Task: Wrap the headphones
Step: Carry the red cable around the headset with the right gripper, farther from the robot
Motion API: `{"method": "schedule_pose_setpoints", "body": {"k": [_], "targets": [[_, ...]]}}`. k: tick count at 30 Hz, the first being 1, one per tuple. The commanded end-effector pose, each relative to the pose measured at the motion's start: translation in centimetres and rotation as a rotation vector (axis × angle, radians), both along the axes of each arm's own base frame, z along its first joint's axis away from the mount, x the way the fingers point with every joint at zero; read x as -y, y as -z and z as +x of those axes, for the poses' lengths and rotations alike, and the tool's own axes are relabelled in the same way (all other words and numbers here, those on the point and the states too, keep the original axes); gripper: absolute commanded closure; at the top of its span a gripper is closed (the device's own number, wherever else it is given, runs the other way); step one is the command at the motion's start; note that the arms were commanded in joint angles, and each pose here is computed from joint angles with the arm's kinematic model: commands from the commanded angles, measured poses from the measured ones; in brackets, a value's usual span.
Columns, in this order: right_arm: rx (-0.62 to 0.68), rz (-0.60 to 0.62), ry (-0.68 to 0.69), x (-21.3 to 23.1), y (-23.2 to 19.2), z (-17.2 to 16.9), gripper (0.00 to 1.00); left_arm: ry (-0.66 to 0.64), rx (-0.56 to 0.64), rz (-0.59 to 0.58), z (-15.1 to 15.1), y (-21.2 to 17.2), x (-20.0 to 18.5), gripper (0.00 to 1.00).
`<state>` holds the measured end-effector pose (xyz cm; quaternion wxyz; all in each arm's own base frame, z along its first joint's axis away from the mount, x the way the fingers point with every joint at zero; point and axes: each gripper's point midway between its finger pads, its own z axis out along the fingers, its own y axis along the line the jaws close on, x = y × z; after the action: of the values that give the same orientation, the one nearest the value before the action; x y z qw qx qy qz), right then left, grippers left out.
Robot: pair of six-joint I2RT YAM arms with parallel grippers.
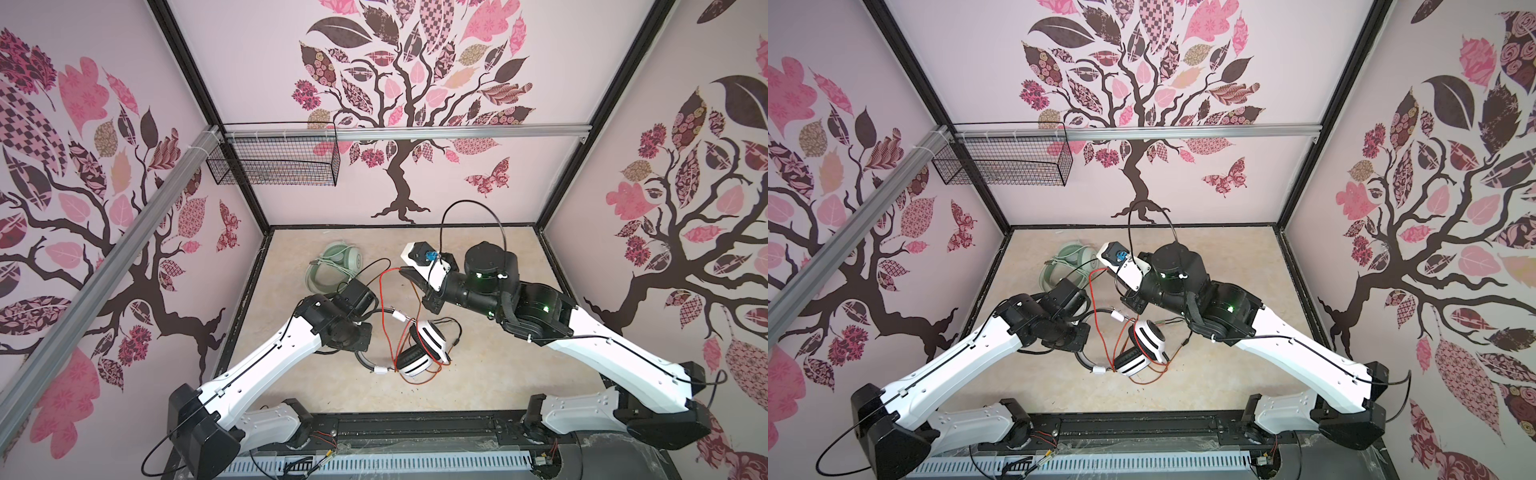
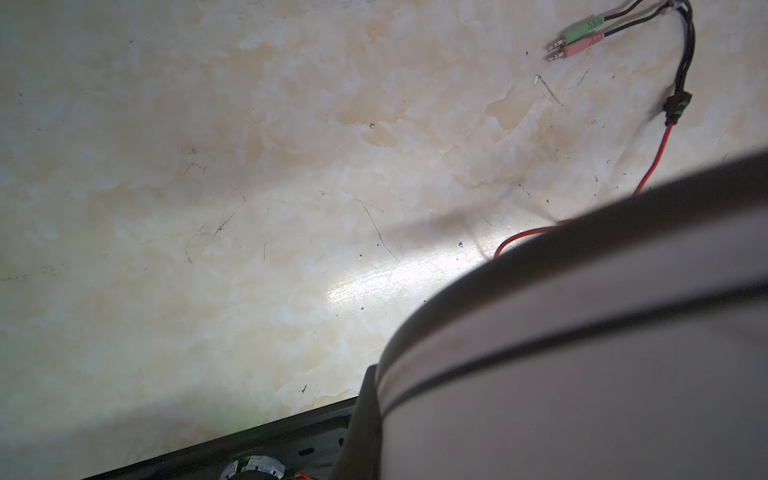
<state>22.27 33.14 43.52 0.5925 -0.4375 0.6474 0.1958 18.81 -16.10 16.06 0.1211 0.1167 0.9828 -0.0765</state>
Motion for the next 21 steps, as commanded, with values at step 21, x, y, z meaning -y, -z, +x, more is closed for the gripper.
{"method": "schedule_pose_setpoints", "body": {"k": [21], "targets": [[-0.337,0.048,0.405,7.5,12.8,11.2,1.0,-0.048,0.222,-0.251,-1.3,-9.8,-0.6,1.0]]}}
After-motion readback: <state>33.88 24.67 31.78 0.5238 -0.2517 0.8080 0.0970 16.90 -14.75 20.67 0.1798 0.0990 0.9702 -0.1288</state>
